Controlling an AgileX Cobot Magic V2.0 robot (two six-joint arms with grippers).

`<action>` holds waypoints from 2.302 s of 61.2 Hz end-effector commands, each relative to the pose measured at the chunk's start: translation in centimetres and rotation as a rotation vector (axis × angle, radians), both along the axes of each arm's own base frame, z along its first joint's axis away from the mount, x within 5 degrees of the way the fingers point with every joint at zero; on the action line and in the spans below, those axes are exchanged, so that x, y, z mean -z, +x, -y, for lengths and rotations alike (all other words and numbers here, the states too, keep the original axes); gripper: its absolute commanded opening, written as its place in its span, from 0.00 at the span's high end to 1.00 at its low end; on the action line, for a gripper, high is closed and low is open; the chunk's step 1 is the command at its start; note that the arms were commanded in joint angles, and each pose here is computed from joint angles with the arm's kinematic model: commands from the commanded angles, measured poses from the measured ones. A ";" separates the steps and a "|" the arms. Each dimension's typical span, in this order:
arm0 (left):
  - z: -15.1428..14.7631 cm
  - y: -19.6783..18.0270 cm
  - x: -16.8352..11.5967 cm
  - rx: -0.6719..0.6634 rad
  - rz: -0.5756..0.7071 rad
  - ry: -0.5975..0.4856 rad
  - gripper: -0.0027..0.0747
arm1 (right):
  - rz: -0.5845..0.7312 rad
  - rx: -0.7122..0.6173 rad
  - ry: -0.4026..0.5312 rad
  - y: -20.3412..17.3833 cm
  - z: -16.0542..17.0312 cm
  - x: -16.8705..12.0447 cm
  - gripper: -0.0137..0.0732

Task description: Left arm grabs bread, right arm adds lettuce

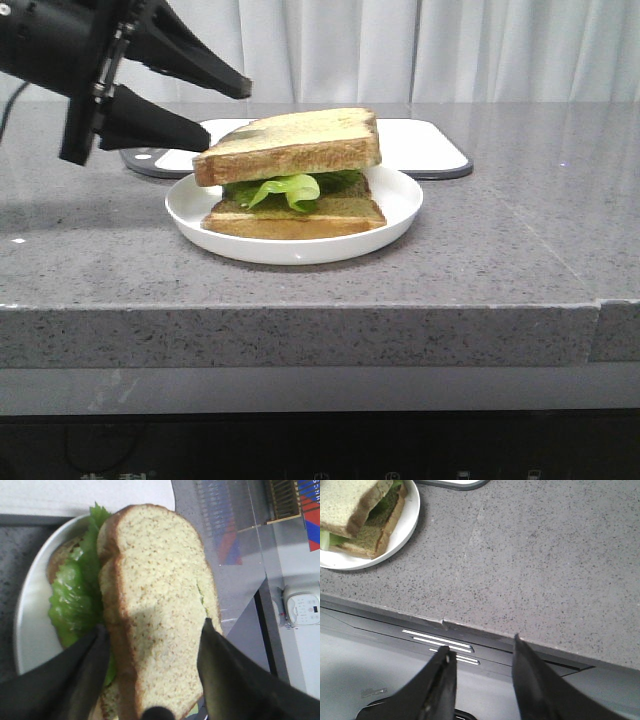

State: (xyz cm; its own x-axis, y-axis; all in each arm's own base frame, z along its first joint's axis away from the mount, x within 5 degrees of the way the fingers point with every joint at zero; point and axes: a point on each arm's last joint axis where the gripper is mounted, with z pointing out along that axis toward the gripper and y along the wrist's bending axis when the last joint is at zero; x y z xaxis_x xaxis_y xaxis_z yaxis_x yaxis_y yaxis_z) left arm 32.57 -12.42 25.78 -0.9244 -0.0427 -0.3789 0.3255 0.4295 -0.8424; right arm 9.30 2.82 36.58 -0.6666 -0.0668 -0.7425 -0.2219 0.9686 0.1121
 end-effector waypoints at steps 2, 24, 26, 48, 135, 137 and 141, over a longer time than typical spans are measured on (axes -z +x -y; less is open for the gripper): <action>-1.0 -1.1 -4.4 -0.001 0.110 -0.043 0.45 | 0.074 0.009 0.003 0.3 0.1 -1.0 0.50; -5.2 -6.5 -10.2 -0.132 0.325 0.332 0.45 | 0.070 0.009 0.001 0.2 0.1 -0.9 0.50; -5.6 -7.1 -10.6 -0.154 0.336 0.382 0.45 | 0.070 0.009 0.001 0.2 0.1 -0.9 0.50; -9.3 -13.7 -12.2 -0.439 0.438 0.720 0.45 | 0.056 0.034 0.049 0.2 0.0 -0.9 0.50; -10.6 -23.4 -9.2 -0.566 0.606 0.770 0.99 | 0.016 0.030 0.039 0.0 0.0 -0.7 0.98; -10.6 -23.4 -9.2 -0.566 0.606 0.770 0.99 | 0.016 0.030 0.039 0.0 0.0 -0.7 0.98; -10.6 -23.4 -9.2 -0.564 0.607 0.766 0.99 | 0.016 0.030 0.039 0.0 0.0 -0.7 0.98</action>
